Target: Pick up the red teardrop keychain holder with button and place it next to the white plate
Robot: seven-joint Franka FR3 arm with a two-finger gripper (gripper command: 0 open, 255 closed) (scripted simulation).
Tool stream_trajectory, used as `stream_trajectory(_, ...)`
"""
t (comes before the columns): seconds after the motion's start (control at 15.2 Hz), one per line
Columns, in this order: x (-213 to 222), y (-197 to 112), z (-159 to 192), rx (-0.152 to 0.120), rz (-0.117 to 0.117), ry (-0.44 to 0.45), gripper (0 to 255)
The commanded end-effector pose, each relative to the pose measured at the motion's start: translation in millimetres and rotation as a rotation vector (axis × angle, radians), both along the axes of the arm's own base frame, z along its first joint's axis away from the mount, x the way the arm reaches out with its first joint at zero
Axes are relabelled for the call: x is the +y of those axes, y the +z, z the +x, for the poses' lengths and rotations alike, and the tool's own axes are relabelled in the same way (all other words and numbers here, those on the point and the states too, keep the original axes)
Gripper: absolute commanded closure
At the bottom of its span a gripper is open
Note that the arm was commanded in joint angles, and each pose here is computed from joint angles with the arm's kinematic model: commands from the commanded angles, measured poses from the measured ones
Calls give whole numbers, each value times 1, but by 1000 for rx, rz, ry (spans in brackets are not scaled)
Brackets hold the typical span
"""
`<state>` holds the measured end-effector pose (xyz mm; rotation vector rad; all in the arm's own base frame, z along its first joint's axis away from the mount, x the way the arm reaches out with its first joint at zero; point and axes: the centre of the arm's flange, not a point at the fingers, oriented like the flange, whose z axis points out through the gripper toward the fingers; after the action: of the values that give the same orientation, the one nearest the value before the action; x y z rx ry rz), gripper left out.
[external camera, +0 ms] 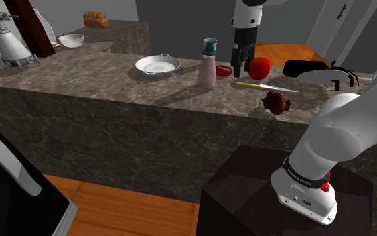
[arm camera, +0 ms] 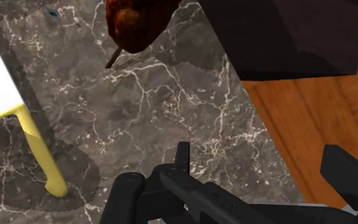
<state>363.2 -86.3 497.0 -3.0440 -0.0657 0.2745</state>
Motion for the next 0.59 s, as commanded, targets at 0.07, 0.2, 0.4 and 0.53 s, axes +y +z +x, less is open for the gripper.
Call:
stream_trajectory(0.07,-30,-10,23,-17,-2,-3,0)
stream_trajectory(0.2,-50,-16,38,-27,-3,-5,0)
stream_trajectory(0.4,-79,-26,59,-43,-4,-9,0)
stream_trajectory(0.53,-99,-32,74,-53,-5,-11,0)
